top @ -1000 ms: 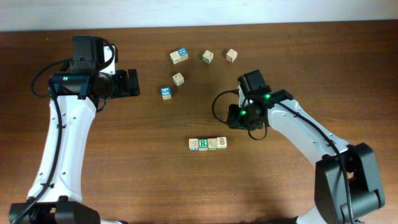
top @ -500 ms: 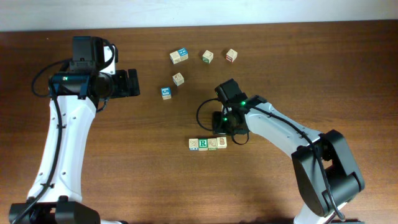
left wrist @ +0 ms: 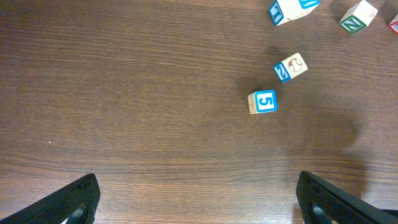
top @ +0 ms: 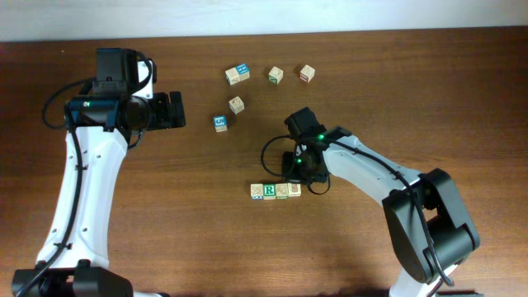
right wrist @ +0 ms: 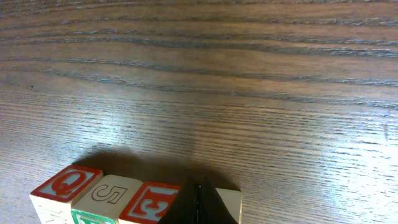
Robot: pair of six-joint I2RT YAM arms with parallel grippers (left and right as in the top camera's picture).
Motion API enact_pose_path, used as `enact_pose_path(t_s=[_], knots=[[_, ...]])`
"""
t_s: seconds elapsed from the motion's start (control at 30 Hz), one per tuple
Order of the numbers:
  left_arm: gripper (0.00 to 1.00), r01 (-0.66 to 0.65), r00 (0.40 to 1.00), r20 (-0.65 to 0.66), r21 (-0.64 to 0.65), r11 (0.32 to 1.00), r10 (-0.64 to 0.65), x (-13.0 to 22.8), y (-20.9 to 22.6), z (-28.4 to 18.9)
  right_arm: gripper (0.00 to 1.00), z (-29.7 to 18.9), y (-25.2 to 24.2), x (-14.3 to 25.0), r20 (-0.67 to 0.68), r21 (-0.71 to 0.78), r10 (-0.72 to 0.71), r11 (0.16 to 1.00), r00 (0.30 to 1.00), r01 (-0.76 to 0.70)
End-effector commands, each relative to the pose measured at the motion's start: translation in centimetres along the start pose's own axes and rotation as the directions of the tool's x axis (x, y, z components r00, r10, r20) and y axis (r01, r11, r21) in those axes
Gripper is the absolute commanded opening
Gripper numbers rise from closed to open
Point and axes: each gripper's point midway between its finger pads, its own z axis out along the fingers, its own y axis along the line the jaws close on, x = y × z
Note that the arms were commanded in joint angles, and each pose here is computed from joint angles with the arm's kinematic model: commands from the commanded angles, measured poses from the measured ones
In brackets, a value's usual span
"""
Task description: Rotate 4 blocks
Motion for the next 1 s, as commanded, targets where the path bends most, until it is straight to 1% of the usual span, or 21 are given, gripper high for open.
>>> enact_pose_path(t_s=[0.0,0.17,0.27,0.33,0.4,0.43,0.47,0.57,0.63,0.77,0.83,0.87,0.97], knots=[[0.99,0.01,1.0,0.006,0.0,1.0,-0.01,-0.3,0.0,-0.2,0.04,0.3,0.2,0.6,-0.023,-0.006,-0.003,1.0,1.0,0.003],[0.99,0.01,1.0,0.006,0.001,1.0,-0.01,-0.3,0.0,-0.2,0.04,0.3,0.2,0.6,-0.024,-0.009,-0.018,1.0,1.0,0.018],[0.99,0.01,1.0,0.006,0.0,1.0,-0.01,-0.2,0.0,-0.1,0.04,0.1,0.6,-0.1,-0.001,-0.025,-0.027,0.999,1.0,0.027],[0.99,0.01,1.0,0.006,0.0,1.0,-0.01,-0.3,0.0,-0.2,0.04,-1.1,0.9,-1.4,0.029,-0.037,-0.045,0.998,0.999,0.046],[0.99,0.01,1.0,0.006,0.001,1.0,-0.01,-0.3,0.0,-0.2,0.04,-3.5,1.4,-3.0,0.08,-0.055,-0.061,0.996,0.995,0.066],[0.99,0.01,1.0,0.006,0.001,1.0,-0.01,-0.3,0.0,-0.2,0.04,-4.8,2.0,-3.6,0.096,-0.063,-0.092,0.993,0.991,0.099],[0.99,0.01,1.0,0.006,0.001,1.0,-0.01,-0.2,0.0,-0.1,0.04,-5.1,2.5,-3.8,0.101,-0.071,-0.098,0.992,0.99,0.105],[0.99,0.01,1.0,0.006,0.001,1.0,-0.01,-0.2,0.0,-0.1,0.04,-4.4,4.7,-3.2,0.116,-0.077,-0.158,0.983,0.981,0.167],[0.99,0.01,1.0,0.006,0.001,1.0,-0.01,-0.3,0.0,-0.2,0.04,-3.3,7.1,-2.4,0.136,-0.084,-0.22,0.969,0.966,0.233],[0.99,0.01,1.0,0.006,0.001,1.0,-0.01,-0.3,0.0,-0.2,0.04,-1.5,9.9,-1.7,0.161,-0.102,-0.281,0.949,0.946,0.299],[0.99,0.01,1.0,0.006,0.001,1.0,-0.01,-0.2,0.0,-0.1,0.04,-0.4,9.9,-1.3,0.156,-0.059,-0.299,0.948,0.941,0.311],[0.99,0.01,1.0,0.006,0.001,1.0,-0.01,-0.2,0.0,-0.1,0.04,-0.1,9.7,-1.3,0.155,-0.048,-0.285,0.954,0.946,0.295],[0.99,0.01,1.0,0.006,0.001,1.0,-0.01,-0.3,0.0,-0.2,0.04,0.2,9.4,-0.8,0.134,-0.042,-0.271,0.96,0.953,0.278]])
